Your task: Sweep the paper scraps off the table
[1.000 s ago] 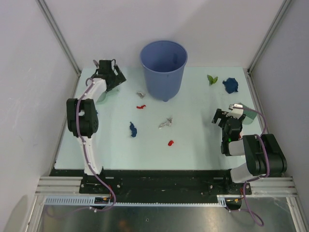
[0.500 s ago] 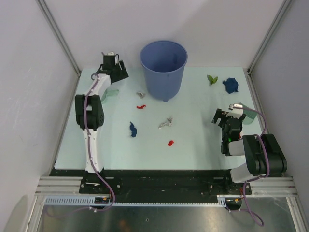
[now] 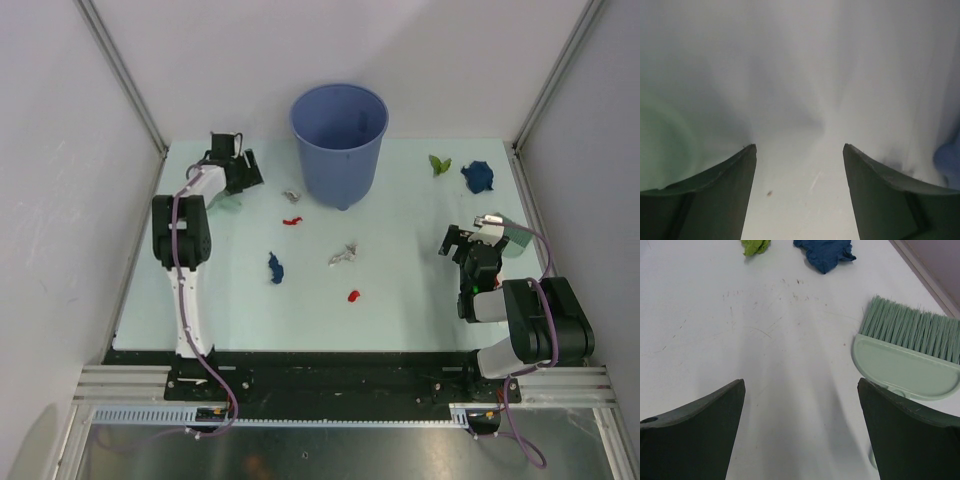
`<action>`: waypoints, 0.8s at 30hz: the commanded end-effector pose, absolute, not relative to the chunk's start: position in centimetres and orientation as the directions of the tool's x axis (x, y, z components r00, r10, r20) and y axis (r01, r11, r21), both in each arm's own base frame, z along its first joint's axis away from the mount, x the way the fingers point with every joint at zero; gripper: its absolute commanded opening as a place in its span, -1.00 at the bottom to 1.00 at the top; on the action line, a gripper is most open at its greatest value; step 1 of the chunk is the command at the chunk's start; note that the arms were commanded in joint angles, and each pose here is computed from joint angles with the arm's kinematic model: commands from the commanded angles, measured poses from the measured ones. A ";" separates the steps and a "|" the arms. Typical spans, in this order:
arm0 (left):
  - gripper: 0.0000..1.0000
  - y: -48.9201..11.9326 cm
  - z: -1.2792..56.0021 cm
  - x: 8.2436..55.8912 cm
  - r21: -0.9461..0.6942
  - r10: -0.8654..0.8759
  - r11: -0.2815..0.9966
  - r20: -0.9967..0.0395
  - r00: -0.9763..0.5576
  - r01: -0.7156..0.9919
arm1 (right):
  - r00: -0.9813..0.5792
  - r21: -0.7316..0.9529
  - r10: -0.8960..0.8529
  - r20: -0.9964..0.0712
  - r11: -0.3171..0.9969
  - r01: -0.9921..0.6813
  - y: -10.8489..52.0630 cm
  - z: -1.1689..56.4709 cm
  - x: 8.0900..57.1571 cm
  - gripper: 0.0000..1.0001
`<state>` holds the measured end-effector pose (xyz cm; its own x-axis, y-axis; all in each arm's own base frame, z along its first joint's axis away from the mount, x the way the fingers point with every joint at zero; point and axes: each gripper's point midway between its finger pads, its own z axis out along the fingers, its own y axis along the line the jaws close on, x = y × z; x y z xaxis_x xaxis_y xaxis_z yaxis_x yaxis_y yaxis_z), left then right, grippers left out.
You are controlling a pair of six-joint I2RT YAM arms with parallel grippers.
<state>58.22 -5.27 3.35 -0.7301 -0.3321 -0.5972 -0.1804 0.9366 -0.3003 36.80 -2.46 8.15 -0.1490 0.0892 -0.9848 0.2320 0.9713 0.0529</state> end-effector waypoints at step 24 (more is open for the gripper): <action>0.79 5.0 15.7 44.8 -0.089 -0.186 0.979 -0.748 -0.637 -0.181 | -0.098 0.068 0.094 -0.991 0.969 0.239 -2.5 9.6 37.5 0.99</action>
<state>45.31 2.40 13.39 -0.7017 -0.1112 -0.7038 -0.0308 0.9915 -0.1260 36.80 -2.46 8.14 -0.1494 0.0892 -0.9847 0.2320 0.9713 0.0527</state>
